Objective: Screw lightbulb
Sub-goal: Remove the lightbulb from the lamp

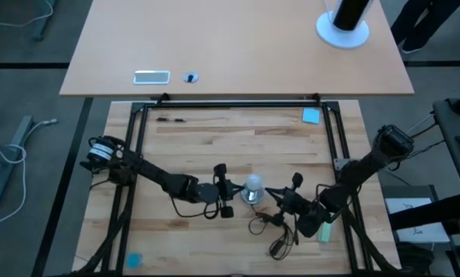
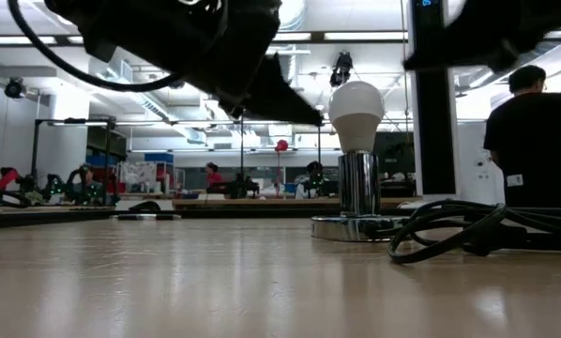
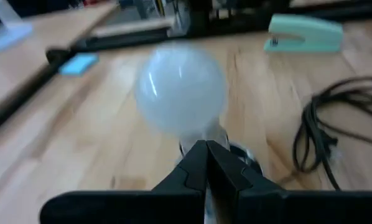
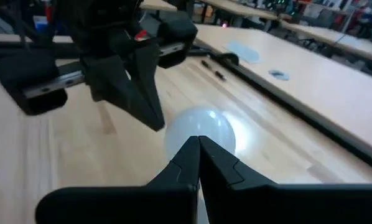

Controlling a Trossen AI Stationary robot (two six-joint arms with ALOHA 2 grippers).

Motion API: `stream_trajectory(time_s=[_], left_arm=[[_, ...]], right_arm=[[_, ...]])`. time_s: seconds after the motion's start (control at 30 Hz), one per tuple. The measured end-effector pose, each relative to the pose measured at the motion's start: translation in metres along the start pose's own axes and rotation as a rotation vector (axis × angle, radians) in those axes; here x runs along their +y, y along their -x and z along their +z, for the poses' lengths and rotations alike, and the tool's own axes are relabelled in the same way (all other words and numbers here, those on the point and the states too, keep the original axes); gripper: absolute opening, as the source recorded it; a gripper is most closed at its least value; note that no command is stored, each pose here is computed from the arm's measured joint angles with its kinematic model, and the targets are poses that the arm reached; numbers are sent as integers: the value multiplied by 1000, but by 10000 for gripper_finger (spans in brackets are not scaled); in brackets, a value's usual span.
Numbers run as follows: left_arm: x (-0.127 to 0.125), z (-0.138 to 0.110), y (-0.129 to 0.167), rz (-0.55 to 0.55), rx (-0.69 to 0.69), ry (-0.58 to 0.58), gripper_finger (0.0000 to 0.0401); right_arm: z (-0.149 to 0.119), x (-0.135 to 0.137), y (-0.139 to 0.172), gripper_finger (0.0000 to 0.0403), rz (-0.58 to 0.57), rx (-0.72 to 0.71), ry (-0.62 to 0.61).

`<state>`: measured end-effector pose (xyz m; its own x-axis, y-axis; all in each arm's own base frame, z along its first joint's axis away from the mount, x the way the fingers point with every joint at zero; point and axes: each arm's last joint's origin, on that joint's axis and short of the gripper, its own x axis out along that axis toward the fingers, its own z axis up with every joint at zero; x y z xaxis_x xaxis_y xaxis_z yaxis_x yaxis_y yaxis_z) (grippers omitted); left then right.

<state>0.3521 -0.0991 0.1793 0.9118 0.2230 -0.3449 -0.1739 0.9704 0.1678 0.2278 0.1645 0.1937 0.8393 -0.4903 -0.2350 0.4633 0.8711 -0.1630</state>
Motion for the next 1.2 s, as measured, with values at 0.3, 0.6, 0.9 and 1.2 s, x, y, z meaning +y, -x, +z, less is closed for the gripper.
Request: stream_trajectory(time_s=[0.3,0.6,0.9,1.2], left_arm=[[1,-9,-1,6,76,44,0],[3,-7,-2,12,62,46,0],[19,-3,-8,182,18,55,0],[19,4,-9,115,-43,57,0]], right_arm=[[-34,-24,10,0,-44,173,-114],[-48,-22,3,26,-23,152,-200],[-38,-17,-3,108,-2,119,-228],[-24,-14,-7,167,-7,35,-167]])
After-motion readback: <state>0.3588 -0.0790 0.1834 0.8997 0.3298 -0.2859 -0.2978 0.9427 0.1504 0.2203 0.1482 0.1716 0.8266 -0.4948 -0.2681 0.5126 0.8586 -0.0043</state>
